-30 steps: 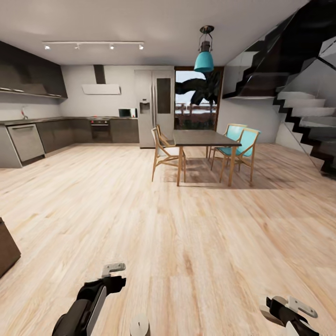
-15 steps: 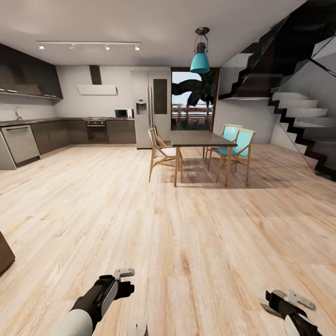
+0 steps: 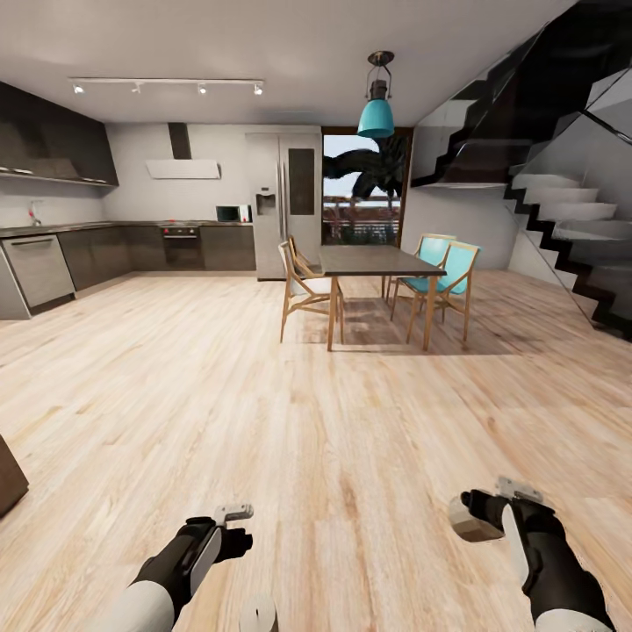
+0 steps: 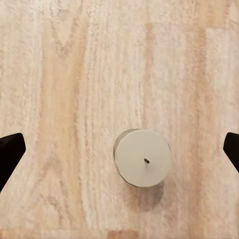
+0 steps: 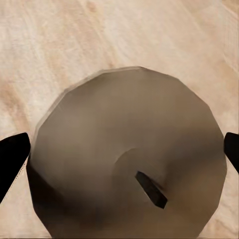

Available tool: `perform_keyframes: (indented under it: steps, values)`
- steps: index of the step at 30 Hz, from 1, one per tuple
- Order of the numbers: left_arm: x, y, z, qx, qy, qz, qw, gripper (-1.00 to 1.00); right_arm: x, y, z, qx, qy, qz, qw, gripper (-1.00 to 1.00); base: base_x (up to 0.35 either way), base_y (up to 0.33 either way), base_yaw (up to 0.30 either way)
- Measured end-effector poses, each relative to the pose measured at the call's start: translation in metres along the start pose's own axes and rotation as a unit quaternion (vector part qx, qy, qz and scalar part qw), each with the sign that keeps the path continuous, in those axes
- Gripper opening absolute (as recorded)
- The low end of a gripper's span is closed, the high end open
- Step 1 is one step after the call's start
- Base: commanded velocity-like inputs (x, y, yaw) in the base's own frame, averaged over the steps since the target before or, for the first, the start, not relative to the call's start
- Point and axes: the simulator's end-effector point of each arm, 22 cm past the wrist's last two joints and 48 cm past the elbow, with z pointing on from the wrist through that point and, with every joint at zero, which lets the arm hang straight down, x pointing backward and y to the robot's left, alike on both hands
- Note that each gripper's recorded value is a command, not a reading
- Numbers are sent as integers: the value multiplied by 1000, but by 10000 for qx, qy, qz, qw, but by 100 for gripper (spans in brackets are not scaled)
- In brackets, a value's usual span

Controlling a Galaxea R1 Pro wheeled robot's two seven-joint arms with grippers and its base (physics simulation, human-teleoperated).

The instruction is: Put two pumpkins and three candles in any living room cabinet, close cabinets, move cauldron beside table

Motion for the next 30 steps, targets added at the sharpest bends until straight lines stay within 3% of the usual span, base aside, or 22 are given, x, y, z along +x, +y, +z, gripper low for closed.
perform_keyframes:
  steps: [2, 4, 13, 30]
  values:
    - [1, 0, 0, 1, 14, 2, 10000, 100, 4, 24, -4, -137, 146, -268, 9994, -100, 0, 0, 0]
    - [5, 0, 4, 4, 18, 6, 10000, 100, 8, 23, -2, -101, 171, -356, 9992, -100, 0, 0, 0]
    - [21, 1, 20, -1, 39, 18, 10000, 100, 26, 22, 8, -110, 199, -395, 9990, -100, 0, 0, 0]
    - [50, 4, 45, -29, 384, 15, 9993, 100, 55, 16, 32, 1, 515, -467, 9976, -100, 0, 0, 0]
